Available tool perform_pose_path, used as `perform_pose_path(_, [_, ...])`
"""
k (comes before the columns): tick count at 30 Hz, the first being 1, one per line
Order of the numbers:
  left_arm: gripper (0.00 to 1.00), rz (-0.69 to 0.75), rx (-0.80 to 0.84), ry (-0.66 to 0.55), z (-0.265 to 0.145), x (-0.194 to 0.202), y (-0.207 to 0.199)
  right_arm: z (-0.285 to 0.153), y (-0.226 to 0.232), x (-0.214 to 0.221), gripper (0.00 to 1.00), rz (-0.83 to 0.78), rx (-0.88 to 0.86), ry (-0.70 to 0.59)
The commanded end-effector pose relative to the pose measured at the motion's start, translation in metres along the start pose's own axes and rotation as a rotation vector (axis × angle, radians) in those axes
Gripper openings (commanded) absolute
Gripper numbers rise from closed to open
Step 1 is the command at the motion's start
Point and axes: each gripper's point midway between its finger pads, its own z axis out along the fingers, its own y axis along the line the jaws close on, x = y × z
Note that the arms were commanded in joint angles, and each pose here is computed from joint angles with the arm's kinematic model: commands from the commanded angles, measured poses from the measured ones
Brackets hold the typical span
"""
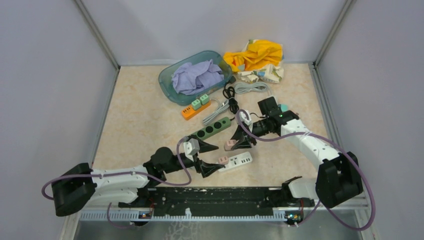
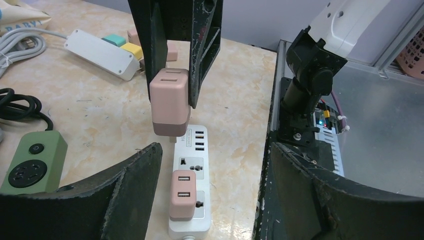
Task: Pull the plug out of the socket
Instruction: Place the plug at the center of the board.
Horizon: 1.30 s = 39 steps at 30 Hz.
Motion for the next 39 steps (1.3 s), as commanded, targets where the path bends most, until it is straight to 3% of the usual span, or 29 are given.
perform_pose_path(1, [0.84, 0.024, 0.027, -0.037, -0.002, -0.006, -0.003, 0.0, -0.001, -0.024, 0.0, -0.04, -0.02, -0.09])
perform_pose_path(8, [0.8, 0.037, 0.021, -0.047, -0.004, -0.007, -0.002, 0.002, -0.002, -0.025, 0.0, 0.011, -0.03, -0.11])
perform_pose_path(23, [0.83, 0.035, -0.045, -0.051, 0.012, -0.017, 0.017, 0.008, 0.003, -0.025, 0.0, 0.032, -0.052, -0.118])
perform_pose_path(39, [0.72, -0.023, 0.012, -0.071, 0.022, -0.022, 0.029, 0.014, 0.007, -0.023, 0.0, 0.026, -0.072, -0.107])
